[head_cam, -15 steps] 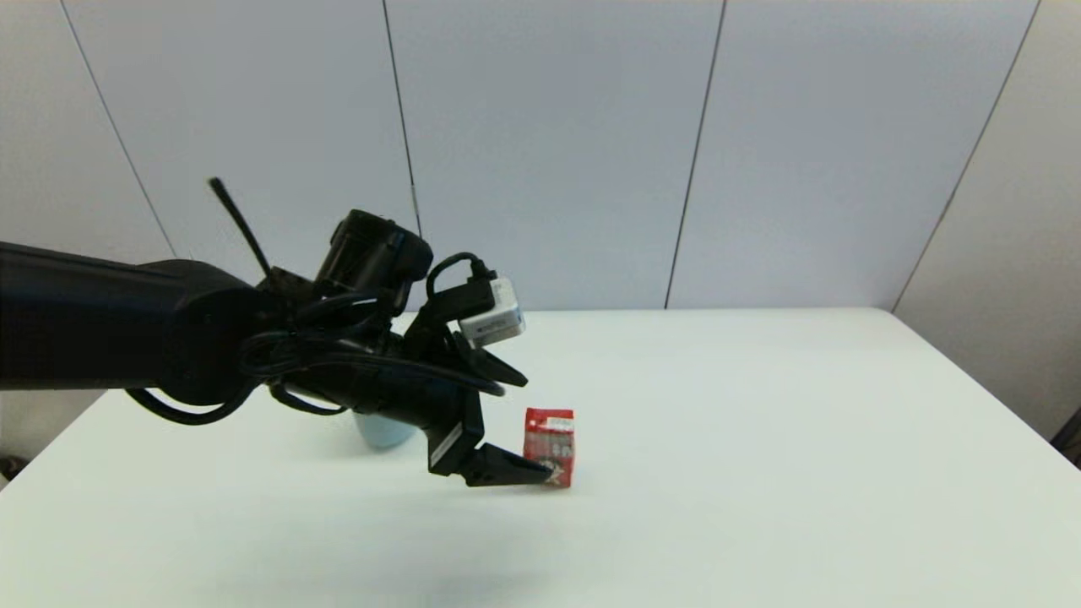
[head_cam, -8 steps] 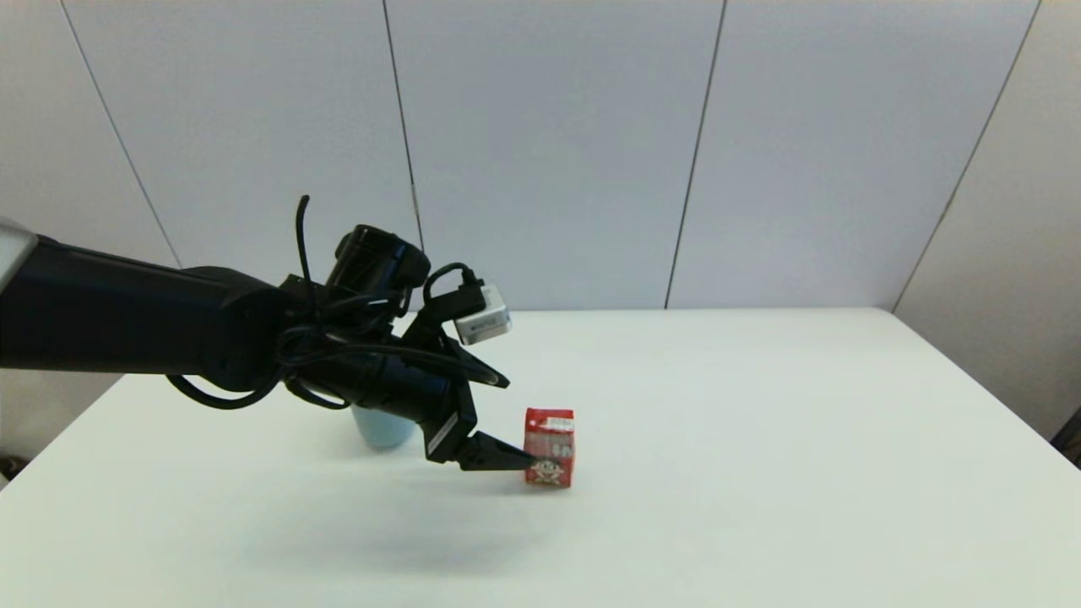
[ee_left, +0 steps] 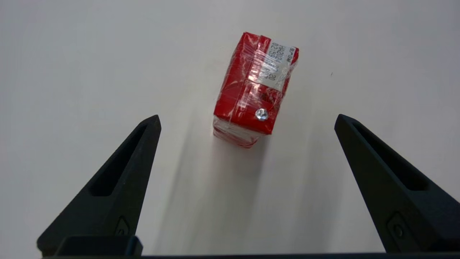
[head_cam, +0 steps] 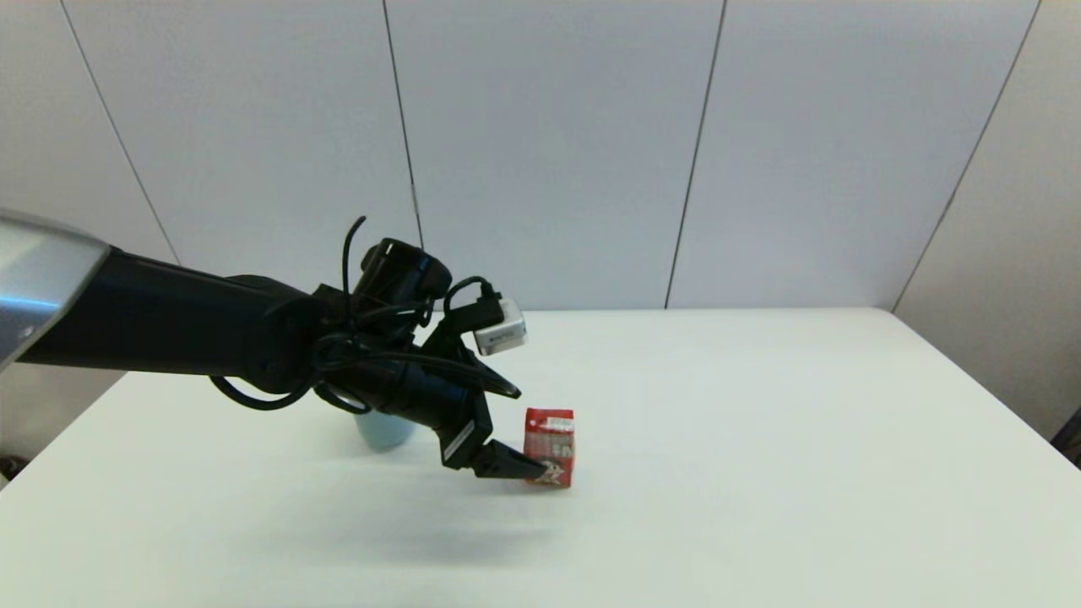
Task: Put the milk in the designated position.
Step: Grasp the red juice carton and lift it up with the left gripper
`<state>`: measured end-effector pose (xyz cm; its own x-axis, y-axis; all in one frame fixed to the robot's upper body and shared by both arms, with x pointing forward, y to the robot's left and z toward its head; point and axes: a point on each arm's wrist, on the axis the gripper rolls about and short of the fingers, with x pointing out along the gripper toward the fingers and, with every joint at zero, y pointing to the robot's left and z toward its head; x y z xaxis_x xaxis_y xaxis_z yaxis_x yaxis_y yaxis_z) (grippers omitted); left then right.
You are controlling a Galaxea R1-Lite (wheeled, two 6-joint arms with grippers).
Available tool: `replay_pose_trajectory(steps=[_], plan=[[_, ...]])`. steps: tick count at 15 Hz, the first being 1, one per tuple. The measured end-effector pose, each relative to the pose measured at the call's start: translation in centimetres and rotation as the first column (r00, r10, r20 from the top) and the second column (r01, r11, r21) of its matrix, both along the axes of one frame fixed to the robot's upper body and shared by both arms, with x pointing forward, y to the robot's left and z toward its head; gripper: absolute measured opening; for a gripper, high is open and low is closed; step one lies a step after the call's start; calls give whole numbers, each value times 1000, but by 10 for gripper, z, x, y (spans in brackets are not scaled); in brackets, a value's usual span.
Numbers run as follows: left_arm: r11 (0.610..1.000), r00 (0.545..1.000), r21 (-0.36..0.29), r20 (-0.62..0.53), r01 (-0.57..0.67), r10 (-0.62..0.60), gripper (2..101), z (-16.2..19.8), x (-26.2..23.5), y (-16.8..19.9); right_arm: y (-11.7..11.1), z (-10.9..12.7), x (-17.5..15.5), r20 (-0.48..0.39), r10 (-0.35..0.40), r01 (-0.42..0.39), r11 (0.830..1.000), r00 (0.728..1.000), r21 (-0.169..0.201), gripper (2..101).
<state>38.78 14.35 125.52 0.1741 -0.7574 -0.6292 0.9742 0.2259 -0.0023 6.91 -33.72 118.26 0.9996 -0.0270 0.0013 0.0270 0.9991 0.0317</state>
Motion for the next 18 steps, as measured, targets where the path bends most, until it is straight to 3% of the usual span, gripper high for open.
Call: replay_pose_trajectory(steps=[16, 18], plan=[[999, 999, 6, -11, 39, -39, 979, -10, 5, -20, 0, 0, 0, 0, 0, 0, 1000, 1000, 1, 973], [999, 999, 7, -12, 39, -39, 801, -11, 6, -20, 0, 0, 0, 0, 0, 0, 1000, 1000, -1, 973]])
